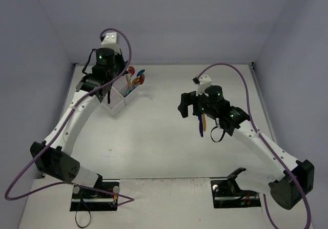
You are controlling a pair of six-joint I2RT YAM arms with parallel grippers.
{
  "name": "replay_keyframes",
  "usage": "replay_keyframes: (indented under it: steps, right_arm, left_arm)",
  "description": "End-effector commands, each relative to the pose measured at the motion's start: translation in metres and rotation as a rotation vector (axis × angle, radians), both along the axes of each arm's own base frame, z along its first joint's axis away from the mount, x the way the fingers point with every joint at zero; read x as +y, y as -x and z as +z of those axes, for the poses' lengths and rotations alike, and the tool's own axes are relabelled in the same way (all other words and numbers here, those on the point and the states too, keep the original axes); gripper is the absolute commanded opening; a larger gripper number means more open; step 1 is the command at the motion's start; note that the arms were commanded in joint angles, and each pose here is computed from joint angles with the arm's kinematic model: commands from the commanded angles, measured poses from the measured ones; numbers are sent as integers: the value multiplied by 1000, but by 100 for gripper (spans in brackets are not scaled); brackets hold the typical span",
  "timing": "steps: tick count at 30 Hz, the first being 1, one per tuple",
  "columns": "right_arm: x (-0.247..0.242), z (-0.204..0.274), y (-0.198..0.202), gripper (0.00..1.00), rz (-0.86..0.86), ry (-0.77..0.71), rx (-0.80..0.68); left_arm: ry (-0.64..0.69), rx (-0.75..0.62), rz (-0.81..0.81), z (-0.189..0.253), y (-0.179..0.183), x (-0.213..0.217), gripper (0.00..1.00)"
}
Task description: Sort the eating utensils into containers
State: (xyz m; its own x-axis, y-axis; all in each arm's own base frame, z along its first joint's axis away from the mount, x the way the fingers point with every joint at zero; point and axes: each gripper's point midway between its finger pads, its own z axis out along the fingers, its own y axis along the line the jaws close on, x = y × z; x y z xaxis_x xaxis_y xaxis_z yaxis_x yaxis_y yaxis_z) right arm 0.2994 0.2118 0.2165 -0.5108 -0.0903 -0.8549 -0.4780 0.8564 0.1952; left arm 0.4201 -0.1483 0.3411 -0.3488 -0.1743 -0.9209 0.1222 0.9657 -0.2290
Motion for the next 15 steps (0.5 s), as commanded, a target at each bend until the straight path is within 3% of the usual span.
replay_keyframes:
  steps: [1, 8, 15]
  right_arm:
    - [-22, 7, 7, 100, -71, 16, -29]
    - [-32, -11, 21, 100, -100, 18, 20]
    - [-40, -21, 24, 100, -120, 58, 43]
  left_arm:
    - [-209, -123, 216, 38, -46, 74, 0]
    - [-349, -109, 333, 24, -117, 109, 0]
    - [-366, -72, 338, -16, -161, 112, 0]
